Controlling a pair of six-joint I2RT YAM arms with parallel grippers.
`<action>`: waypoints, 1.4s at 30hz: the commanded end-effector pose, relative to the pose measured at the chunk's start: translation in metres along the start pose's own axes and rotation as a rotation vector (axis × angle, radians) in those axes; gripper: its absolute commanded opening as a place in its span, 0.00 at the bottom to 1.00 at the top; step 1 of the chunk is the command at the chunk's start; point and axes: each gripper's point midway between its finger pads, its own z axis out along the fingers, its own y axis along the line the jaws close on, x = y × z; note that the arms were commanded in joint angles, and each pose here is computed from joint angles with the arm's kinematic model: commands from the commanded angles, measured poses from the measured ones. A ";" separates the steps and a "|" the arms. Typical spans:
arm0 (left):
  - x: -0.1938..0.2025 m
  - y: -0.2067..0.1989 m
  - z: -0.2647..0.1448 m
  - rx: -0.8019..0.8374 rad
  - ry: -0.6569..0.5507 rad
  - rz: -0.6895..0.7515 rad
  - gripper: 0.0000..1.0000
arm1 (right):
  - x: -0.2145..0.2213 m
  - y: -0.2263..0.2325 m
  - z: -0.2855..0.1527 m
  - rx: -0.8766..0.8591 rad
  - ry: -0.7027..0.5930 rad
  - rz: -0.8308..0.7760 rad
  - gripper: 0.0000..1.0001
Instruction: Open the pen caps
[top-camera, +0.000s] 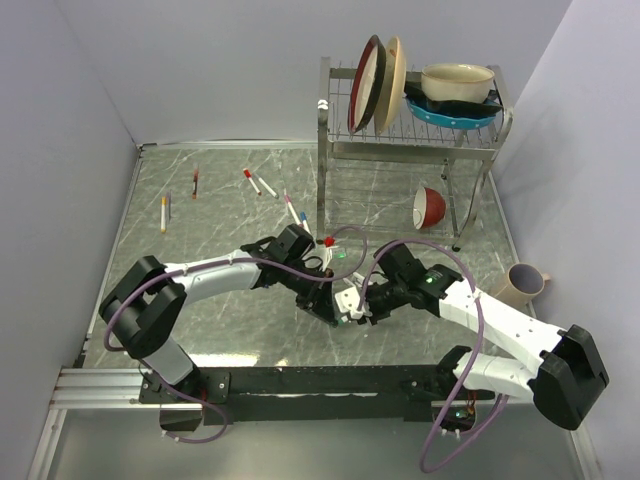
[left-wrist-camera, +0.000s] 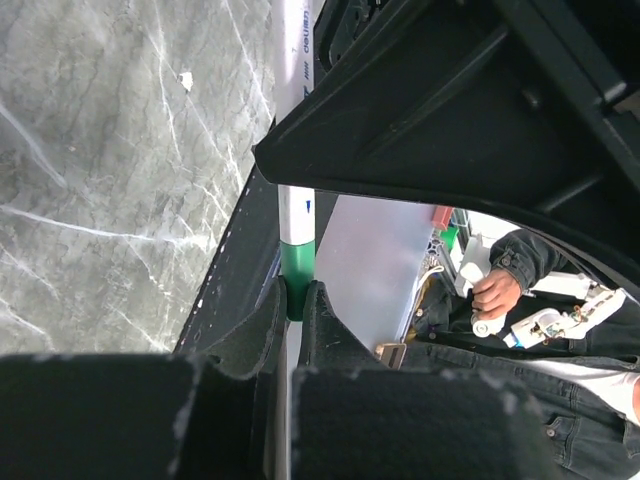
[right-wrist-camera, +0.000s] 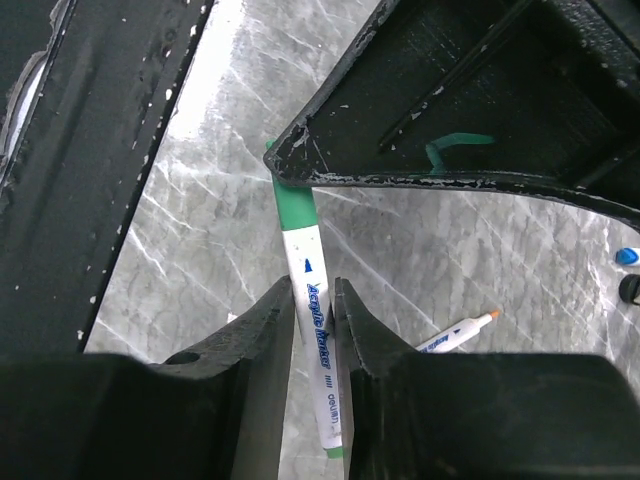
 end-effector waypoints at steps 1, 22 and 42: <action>-0.011 -0.035 -0.011 0.095 -0.039 0.130 0.01 | -0.002 -0.007 0.001 0.021 -0.002 -0.021 0.26; -0.066 -0.021 -0.070 -0.075 -0.511 0.148 0.59 | -0.032 -0.019 -0.009 0.029 -0.103 0.144 0.00; -0.111 -0.064 -0.150 0.160 -1.282 -0.043 0.70 | -0.077 -0.098 -0.023 0.308 -0.466 0.907 0.00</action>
